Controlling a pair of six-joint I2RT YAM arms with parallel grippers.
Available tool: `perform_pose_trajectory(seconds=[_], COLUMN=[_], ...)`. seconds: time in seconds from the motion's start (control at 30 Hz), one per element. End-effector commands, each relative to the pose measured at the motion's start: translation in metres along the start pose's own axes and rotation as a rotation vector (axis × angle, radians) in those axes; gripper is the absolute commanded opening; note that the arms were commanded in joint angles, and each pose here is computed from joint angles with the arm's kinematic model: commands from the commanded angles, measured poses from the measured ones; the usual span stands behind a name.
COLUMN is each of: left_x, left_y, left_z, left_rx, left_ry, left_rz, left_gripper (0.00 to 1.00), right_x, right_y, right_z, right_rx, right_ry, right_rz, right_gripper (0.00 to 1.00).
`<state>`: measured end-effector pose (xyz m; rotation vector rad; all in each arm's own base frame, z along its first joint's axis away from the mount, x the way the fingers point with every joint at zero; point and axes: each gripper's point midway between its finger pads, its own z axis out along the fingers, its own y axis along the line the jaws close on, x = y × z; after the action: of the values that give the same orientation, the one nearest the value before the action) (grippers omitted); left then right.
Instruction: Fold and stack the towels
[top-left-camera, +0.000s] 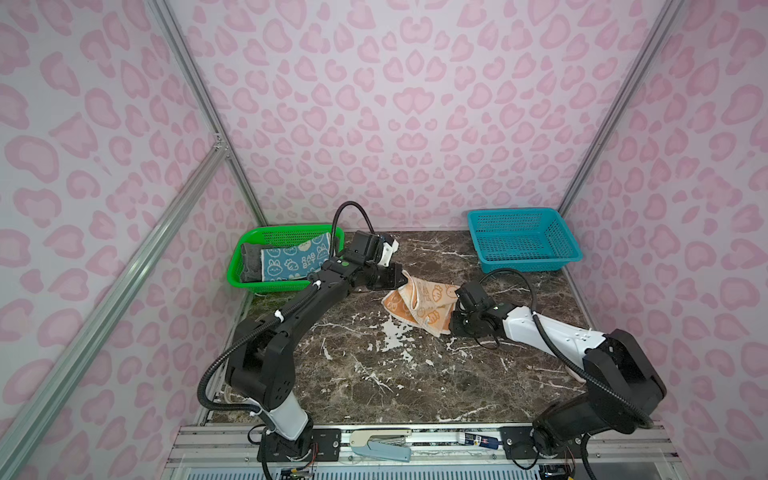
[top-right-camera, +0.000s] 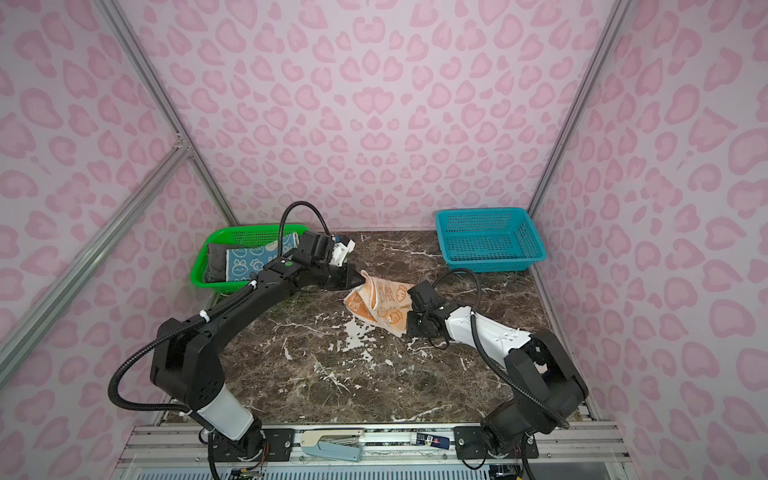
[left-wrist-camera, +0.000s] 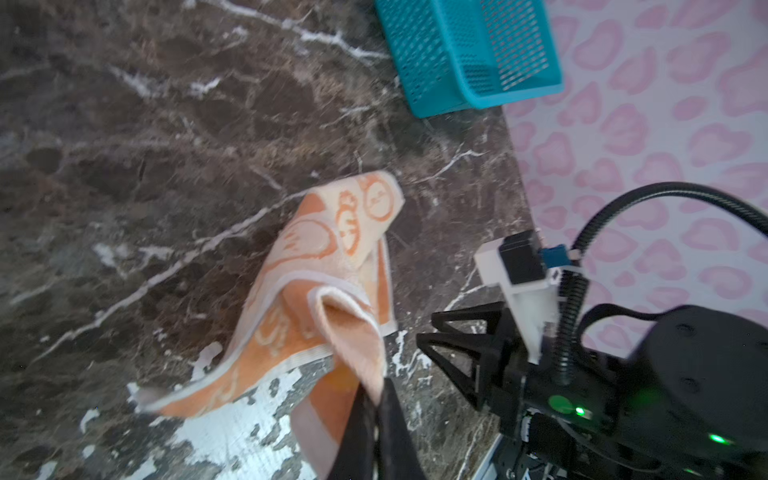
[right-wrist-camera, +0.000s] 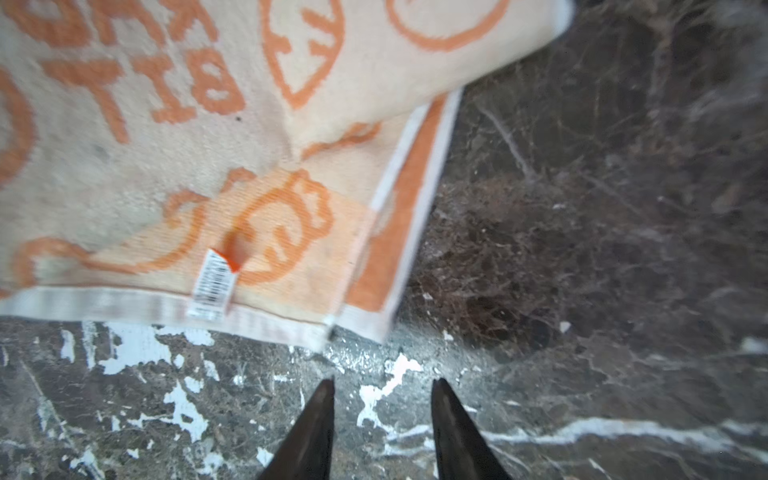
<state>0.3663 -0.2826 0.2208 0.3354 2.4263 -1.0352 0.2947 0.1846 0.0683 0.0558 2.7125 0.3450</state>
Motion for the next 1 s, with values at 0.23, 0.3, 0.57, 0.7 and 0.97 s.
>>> perform_pose_trajectory(seconds=[0.23,0.3,0.57,0.7,0.97], left_x=[-0.032,-0.028,-0.035,-0.051,-0.048], left_y=[-0.071,-0.091,-0.147,-0.124,-0.024], left_z=[-0.017,-0.009,-0.008,-0.019,-0.014], left_rx=[0.267,0.302,0.403,0.284,0.051], left_ry=[-0.120,-0.088,-0.095,-0.200,-0.235], left_rz=[0.026,0.061,0.173,0.166,-0.030], left_gripper=[0.04,0.04,0.04,0.04,0.04], right_x=[-0.006,-0.007,-0.014,-0.018,-0.020], right_y=[-0.016,-0.017,-0.023,-0.026,-0.016], right_z=[-0.004,-0.005,-0.017,-0.024,-0.027], right_rx=[0.041,0.044,0.065,0.056,-0.004], right_ry=[-0.058,-0.066,-0.121,-0.158,-0.164], right_rz=[0.006,0.011,0.019,0.022,-0.008], right_gripper=[0.48,0.48,0.49,0.49,0.51])
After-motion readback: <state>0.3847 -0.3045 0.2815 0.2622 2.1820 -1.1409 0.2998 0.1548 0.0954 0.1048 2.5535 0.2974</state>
